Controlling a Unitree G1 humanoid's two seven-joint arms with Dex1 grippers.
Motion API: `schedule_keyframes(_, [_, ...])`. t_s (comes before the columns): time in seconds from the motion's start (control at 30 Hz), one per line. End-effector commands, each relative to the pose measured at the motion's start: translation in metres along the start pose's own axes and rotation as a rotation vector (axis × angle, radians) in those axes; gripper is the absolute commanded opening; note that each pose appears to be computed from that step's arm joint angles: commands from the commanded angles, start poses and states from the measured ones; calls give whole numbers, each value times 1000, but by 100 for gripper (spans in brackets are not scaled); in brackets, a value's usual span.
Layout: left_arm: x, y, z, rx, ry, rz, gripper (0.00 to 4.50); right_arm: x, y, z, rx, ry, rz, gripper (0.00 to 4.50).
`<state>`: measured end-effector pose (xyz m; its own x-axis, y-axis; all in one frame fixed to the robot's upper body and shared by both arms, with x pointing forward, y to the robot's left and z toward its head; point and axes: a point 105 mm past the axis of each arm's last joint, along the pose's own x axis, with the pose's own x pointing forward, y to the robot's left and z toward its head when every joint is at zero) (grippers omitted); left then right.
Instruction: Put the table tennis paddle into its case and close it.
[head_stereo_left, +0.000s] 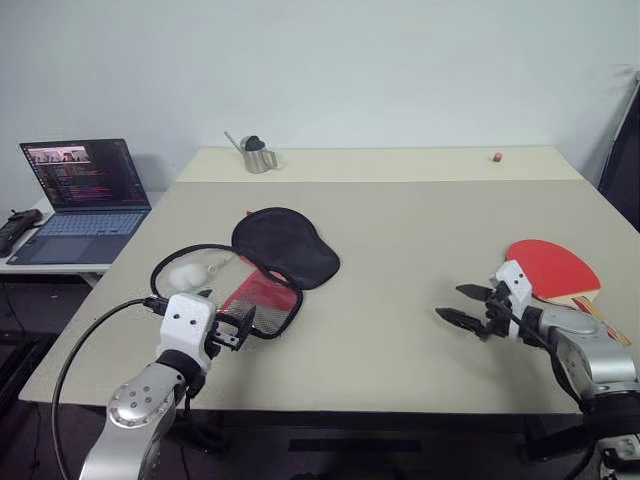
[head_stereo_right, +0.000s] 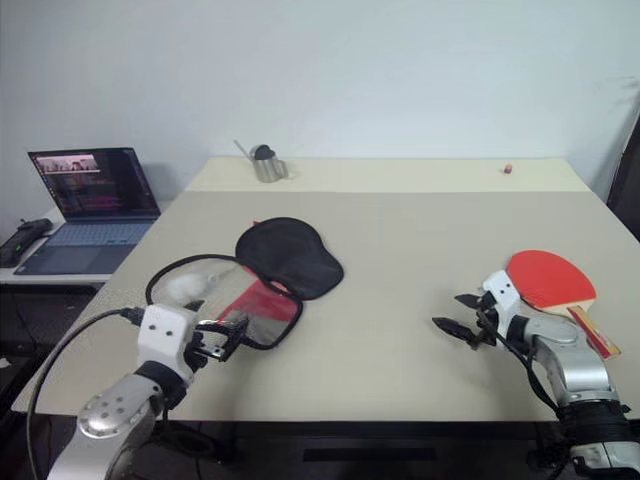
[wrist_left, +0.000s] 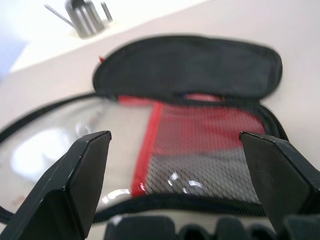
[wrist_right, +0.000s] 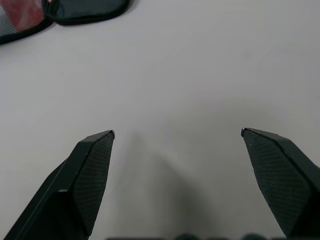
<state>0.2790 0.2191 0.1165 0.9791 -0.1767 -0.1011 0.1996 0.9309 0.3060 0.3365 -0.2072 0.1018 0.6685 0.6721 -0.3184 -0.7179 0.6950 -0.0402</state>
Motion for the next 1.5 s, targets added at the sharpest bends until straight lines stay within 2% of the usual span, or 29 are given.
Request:
schedule_keyframes(0.03, [2,0,11,17,-42,20,450,-6,-1,15,-57,-8,14,445])
schedule_keyframes(0.27, [8,-4,15,-1,-76,-4,450,-1,-1,29,-69,-43,15,445])
schedule_keyframes(0.6, [5,22,23,6,-141,75,450,21,16,43,-66,-100,88,445])
schedule_keyframes(0.7, [3,37,24,7,-151,99,450,31,34,45,-65,-111,133,445])
schedule_keyframes(0.83, [18,40,34,20,-185,67,450,31,38,53,-55,-140,149,445])
schedule_keyframes(1.1, [40,61,56,45,-248,72,450,52,52,90,-22,-257,190,445])
schedule_keyframes(1.33, [57,48,51,28,-218,-15,450,58,61,95,-34,-277,200,445])
schedule_keyframes(1.5, [73,23,53,28,-221,-115,450,59,62,98,-40,-291,196,445])
